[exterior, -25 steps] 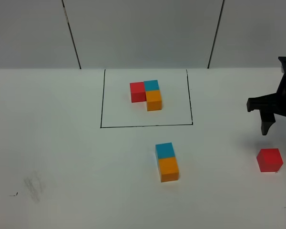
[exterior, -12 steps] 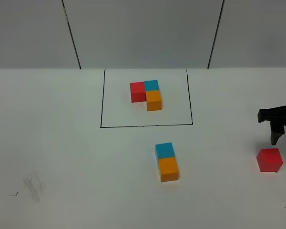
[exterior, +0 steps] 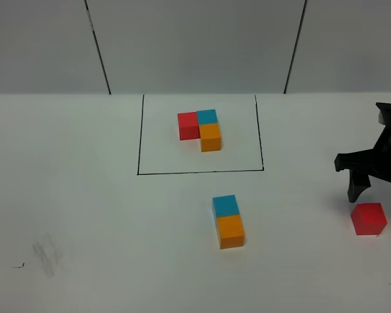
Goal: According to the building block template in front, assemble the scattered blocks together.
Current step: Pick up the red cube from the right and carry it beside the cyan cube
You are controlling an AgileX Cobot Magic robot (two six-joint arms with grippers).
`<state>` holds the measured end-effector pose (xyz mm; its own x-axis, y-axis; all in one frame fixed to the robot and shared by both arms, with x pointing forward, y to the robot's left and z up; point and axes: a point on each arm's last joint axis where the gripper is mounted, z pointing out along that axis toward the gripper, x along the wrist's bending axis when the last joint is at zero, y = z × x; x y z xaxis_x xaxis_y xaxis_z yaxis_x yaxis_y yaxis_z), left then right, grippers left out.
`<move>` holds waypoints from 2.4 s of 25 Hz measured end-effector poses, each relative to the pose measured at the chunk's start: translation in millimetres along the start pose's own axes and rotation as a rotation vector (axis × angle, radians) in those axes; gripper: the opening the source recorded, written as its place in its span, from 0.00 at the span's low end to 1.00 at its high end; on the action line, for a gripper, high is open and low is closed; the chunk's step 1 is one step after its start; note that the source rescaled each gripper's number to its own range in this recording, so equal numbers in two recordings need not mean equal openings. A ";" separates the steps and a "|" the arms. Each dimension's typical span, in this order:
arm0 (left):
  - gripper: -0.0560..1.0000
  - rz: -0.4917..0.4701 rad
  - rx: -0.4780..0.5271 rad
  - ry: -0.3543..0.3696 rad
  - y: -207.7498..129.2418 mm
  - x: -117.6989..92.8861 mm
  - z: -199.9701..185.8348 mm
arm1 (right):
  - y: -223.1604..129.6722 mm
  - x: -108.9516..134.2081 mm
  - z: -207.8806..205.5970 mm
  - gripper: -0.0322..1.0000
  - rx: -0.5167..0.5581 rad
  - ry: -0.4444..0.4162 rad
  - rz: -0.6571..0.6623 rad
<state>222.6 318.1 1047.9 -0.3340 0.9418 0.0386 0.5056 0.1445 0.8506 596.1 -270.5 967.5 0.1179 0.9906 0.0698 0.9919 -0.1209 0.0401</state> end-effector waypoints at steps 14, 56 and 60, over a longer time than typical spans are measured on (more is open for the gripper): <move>0.85 0.000 0.000 0.000 0.0 0.0 0.0 | -3.4 -3.2 17.8 0.51 0.004 -0.013 -0.024; 0.85 0.000 0.000 0.000 0.0 0.0 0.0 | 6.7 -13.7 65.6 0.51 0.056 -0.047 -0.070; 0.85 0.000 0.000 0.000 0.0 0.0 0.0 | 6.9 -13.2 68.8 0.45 0.059 -0.041 -0.064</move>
<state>222.6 318.1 1047.9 -0.3340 0.9418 0.0386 0.5056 0.1445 0.8506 604.7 -280.0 898.3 0.0551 0.9981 0.0282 0.9984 -0.0547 -0.0162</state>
